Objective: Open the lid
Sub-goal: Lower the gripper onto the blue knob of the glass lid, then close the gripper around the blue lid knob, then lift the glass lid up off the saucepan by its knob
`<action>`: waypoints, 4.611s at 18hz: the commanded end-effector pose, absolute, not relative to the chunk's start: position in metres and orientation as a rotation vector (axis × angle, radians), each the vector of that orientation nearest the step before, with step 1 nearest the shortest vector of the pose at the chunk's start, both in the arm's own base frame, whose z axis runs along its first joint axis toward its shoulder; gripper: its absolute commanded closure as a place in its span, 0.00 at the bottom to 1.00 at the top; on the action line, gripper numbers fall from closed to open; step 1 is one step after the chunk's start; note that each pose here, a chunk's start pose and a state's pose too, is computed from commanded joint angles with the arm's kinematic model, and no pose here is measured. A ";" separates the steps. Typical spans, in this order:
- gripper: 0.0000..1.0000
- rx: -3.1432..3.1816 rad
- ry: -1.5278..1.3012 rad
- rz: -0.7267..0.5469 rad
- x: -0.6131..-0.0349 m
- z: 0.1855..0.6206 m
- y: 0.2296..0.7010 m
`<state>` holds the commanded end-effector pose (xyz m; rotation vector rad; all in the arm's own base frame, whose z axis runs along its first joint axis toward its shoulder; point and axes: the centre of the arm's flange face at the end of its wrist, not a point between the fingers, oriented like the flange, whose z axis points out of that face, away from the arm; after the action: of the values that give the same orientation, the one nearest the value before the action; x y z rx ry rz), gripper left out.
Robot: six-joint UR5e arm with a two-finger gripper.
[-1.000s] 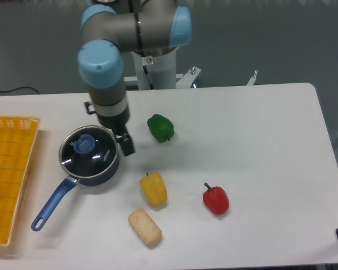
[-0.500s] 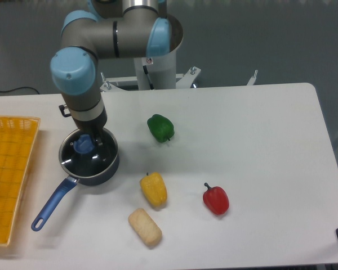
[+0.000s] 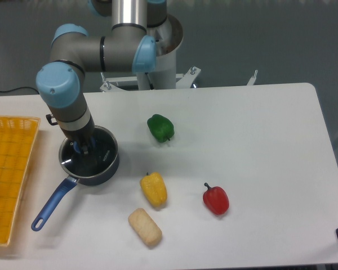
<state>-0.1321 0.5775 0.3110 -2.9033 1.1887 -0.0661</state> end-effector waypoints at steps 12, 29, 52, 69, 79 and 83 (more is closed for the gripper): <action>0.00 -2.896 1.258 -0.103 -0.111 0.298 0.571; 0.03 -2.887 1.263 -0.086 -0.105 0.287 0.572; 0.31 -2.886 1.267 -0.085 -0.106 0.287 0.569; 0.31 -2.911 1.226 -0.078 -0.134 0.325 0.565; 0.31 -2.919 1.221 -0.109 -0.184 0.352 0.547; 0.31 -2.918 1.246 -0.144 -0.208 0.356 0.531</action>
<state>-0.2084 0.5307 0.3563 -2.9176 1.2463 -0.1438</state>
